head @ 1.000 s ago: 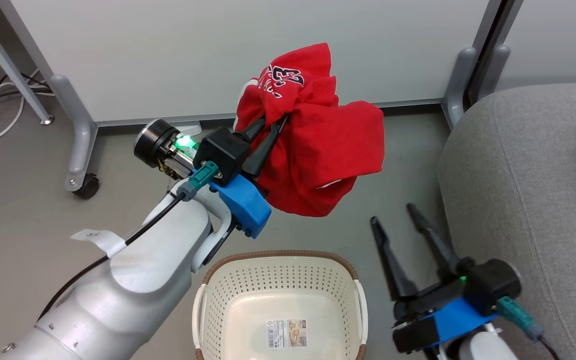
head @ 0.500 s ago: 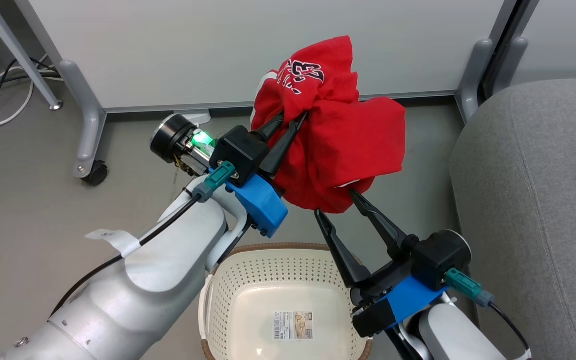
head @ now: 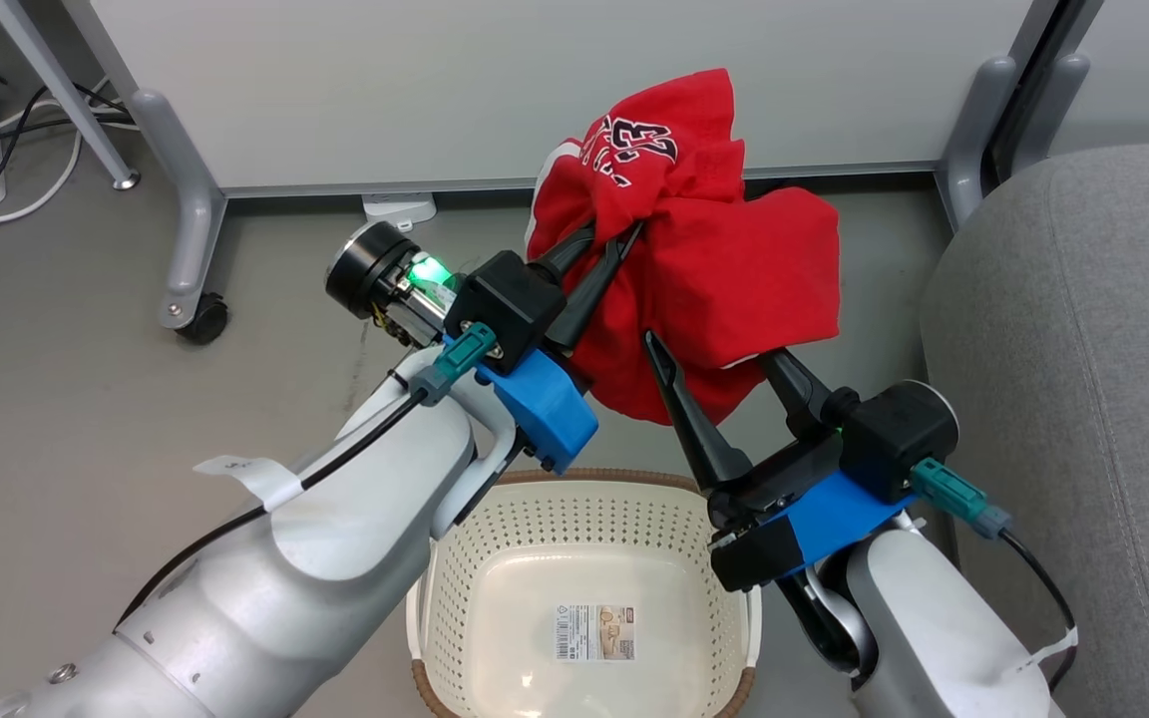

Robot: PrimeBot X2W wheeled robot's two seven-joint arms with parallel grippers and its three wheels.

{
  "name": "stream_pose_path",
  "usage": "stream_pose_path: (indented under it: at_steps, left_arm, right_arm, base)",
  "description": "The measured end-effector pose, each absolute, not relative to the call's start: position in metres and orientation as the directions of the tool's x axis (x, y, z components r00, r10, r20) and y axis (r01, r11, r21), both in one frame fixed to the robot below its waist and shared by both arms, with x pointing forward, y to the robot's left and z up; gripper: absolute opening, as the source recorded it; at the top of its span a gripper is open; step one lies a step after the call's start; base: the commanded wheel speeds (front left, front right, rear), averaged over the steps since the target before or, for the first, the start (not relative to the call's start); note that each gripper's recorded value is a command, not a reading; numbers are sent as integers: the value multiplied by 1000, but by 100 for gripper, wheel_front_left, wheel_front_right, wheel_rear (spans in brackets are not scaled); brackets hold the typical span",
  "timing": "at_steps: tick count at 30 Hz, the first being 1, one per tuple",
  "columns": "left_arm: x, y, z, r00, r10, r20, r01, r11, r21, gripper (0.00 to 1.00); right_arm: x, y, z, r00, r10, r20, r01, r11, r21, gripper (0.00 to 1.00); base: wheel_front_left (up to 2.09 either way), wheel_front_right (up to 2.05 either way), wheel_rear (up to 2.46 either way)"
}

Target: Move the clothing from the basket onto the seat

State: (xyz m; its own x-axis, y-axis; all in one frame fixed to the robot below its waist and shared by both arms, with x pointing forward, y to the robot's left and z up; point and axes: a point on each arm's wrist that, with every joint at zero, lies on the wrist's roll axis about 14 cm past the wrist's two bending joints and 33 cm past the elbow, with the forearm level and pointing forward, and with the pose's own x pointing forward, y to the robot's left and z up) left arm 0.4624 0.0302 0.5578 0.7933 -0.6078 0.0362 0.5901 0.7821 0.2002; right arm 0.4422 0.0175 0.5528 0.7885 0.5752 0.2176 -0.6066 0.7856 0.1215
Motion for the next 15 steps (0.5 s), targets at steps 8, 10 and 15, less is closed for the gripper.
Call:
stream_pose_path:
  at_steps: [8, 10, 15]
  left_arm:
    - [463, 27, 556, 786, -617, 35, 599, 775, 201, 0]
    - [463, 26, 556, 785, -618, 35, 601, 774, 200, 0]
    - [463, 27, 556, 786, -617, 35, 599, 775, 200, 0]
  right_arm:
    - [452, 17, 552, 795, 569, 213, -599, 791, 126, 0]
    - [454, 17, 553, 795, 569, 213, -599, 791, 125, 0]
    - [456, 16, 553, 796, 566, 214, -597, 793, 123, 0]
  base:
    - [0, 0, 0]
    - [0, 0, 0]
    - [0, 0, 0]
